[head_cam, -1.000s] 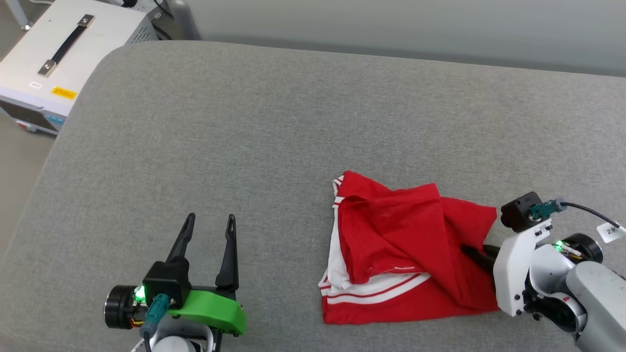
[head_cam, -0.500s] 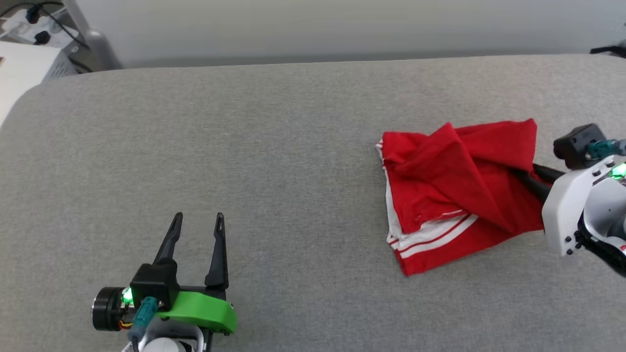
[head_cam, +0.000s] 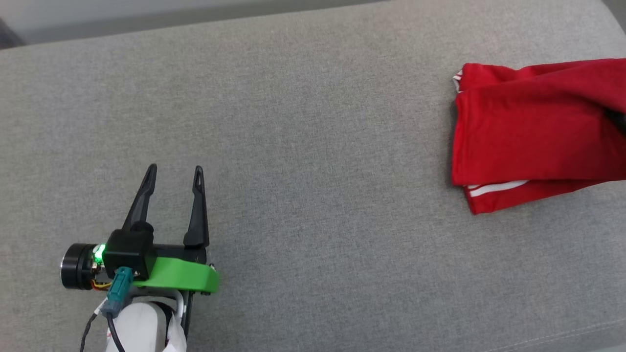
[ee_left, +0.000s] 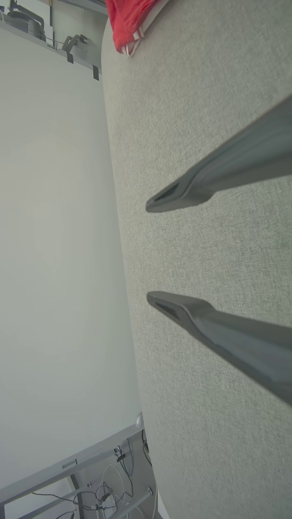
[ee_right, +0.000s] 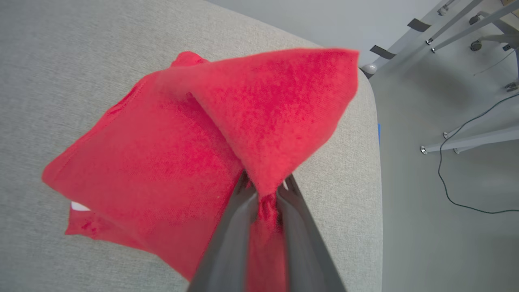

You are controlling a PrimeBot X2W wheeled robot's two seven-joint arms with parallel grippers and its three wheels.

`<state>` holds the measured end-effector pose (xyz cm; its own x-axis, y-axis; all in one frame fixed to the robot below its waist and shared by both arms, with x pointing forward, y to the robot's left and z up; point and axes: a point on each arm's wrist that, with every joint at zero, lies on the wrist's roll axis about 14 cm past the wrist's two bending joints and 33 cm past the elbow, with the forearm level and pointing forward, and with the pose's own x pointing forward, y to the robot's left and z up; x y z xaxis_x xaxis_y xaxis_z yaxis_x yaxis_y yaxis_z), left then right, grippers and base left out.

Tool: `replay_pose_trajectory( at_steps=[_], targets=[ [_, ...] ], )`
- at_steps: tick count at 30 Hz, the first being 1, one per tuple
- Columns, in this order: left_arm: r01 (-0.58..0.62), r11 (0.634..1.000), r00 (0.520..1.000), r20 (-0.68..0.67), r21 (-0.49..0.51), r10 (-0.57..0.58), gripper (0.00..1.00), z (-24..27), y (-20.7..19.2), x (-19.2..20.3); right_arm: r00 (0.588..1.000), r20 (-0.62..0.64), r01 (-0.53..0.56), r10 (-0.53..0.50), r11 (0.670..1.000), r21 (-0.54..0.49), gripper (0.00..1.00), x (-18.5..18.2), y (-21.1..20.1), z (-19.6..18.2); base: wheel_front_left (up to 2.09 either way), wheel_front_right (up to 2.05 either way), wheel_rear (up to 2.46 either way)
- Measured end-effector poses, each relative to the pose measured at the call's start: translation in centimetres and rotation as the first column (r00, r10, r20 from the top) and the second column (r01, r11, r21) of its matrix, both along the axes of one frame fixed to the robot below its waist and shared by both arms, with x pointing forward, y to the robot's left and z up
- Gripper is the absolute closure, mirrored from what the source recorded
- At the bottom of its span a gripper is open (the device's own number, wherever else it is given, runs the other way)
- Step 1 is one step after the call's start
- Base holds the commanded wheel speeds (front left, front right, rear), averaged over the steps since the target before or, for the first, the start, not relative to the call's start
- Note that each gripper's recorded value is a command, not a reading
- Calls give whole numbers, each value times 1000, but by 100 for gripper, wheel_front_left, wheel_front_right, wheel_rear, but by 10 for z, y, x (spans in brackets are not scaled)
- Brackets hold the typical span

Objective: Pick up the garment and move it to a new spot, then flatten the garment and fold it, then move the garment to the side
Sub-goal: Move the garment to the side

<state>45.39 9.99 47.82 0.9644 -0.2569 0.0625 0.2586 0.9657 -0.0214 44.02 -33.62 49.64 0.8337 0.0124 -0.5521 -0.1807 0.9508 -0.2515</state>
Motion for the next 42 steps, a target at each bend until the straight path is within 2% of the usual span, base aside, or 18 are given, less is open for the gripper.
replay_pose_trajectory(
  at_steps=[7,15,19,22,25,26,27,28,34,38,42],
  targets=[
    [33,999,999,-29,-10,-34,0,-23,-10,22,977,-106,173,-184,979,-104,100,3,-71,-25,0,0,0],
    [26,1000,997,-74,-8,-27,0,-51,-6,32,928,-121,326,-353,924,-197,100,19,-131,-36,0,0,0],
    [12,1000,996,-92,-1,-12,0,-61,0,34,904,-96,393,-416,898,-197,100,32,-148,-37,0,0,0],
    [1,1000,996,-94,6,0,0,-64,5,36,900,-83,402,-427,889,-217,100,40,-154,-40,0,0,0],
    [-8,1000,995,-97,12,9,0,-65,9,36,895,-79,418,-438,888,-191,100,45,-151,-48,0,0,0],
    [-9,1000,995,-95,13,10,0,-65,10,36,897,-72,418,-437,889,-187,58,46,-150,-49,0,0,0],
    [-9,1000,996,-92,14,11,0,-63,10,36,897,-65,421,-438,888,-183,3,46,-149,-49,0,0,0],
    [-10,1000,996,-89,14,11,0,-61,10,36,895,-53,427,-442,887,-178,0,46,-150,-48,0,0,0],
    [-13,1000,998,-56,15,14,0,-44,11,32,897,92,443,-433,883,-155,0,49,-156,-16,0,0,0],
    [-24,999,999,-45,21,25,0,-33,14,23,900,257,391,-351,912,-125,0,61,-142,16,0,0,0],
    [-50,998,998,-42,22,51,0,-23,22,8,856,458,313,-239,945,-93,0,76,-118,63,0,0,0]
  ],
)
